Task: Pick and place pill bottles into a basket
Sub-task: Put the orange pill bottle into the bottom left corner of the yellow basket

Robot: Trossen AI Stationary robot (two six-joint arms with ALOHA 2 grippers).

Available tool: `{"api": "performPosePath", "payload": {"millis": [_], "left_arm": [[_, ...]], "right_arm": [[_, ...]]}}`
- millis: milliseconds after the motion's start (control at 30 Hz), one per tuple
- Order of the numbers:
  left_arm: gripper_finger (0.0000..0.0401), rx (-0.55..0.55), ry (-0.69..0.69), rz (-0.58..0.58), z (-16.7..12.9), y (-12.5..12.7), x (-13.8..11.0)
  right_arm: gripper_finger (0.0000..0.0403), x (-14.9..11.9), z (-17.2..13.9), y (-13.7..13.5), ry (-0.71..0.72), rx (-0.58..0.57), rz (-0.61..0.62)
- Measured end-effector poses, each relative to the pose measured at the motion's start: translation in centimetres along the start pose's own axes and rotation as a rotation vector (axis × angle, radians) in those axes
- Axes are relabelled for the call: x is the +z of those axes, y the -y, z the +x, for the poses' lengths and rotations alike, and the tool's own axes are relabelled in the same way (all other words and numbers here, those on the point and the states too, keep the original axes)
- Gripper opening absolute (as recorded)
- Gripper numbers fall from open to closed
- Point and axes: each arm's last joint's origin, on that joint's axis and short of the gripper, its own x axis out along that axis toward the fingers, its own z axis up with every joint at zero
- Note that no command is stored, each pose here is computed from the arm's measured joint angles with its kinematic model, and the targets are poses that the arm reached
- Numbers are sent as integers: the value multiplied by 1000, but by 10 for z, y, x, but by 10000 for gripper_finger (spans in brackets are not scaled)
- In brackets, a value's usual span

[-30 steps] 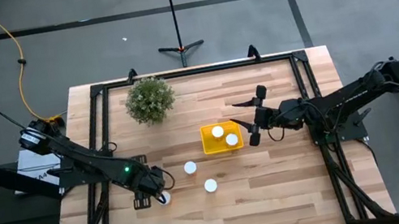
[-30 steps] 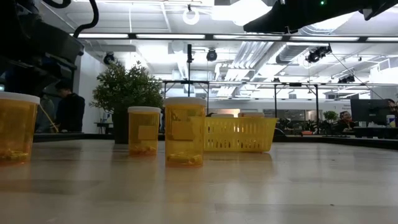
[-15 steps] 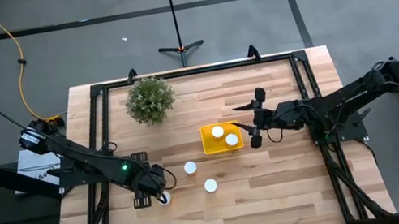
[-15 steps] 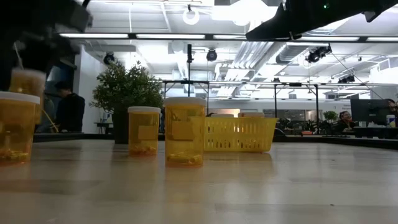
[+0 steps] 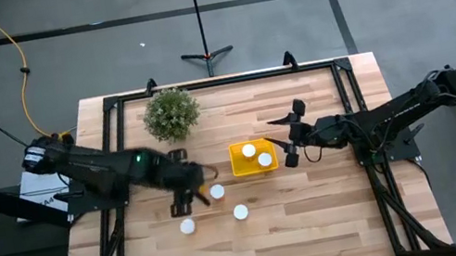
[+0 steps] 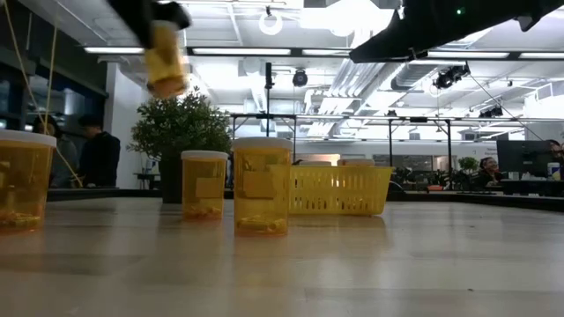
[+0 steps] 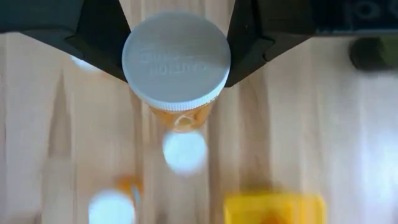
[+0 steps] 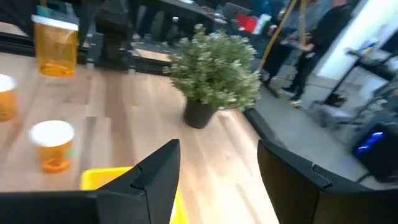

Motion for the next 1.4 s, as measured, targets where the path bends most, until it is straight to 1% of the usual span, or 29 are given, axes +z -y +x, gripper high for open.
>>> {"api": "performPosePath", "payload": {"millis": [100, 167, 267, 400, 500, 567, 633, 700, 867, 1067, 1133, 1267, 1400], "left_arm": [[247, -25, 59, 2, -1, -18, 11], [238, -48, 83, -15, 0, -30, 19], [238, -40, 101, -32, 4, -45, 27], [240, -48, 111, -8, 17, -56, 39], [256, -45, 95, 19, 28, -60, 46], [259, -40, 97, 38, 36, -63, 53], [252, -47, 85, 57, 41, -67, 59], [239, -54, 104, 72, 45, -70, 68], [238, -72, 99, 102, 58, -74, 82], [269, -90, 92, 124, 79, -77, 90], [264, -90, 88, 149, 86, -77, 92], [241, -88, 107, 186, 95, -77, 96], [244, -87, 119, 197, 100, -77, 98]], "right_arm": [[205, 6, -2, 4, 26, -53, -43], [205, 13, -4, 7, 45, -69, -51], [206, 21, -8, 10, 73, -75, -36], [205, 25, -11, 13, 89, -83, -48], [205, 27, -13, 15, 95, -91, -44], [206, 28, -14, 16, 102, -95, -39], [206, 29, -16, 17, 105, -107, -34], [205, 29, -18, 19, 105, -119, -32], [206, 30, -20, 21, 99, -146, -29], [205, 29, -21, 22, 89, -144, -36], [206, 29, -21, 21, 84, -142, -40], [205, 28, -21, 21, 78, -141, -44], [205, 28, -21, 21, 78, -141, -44]]}}
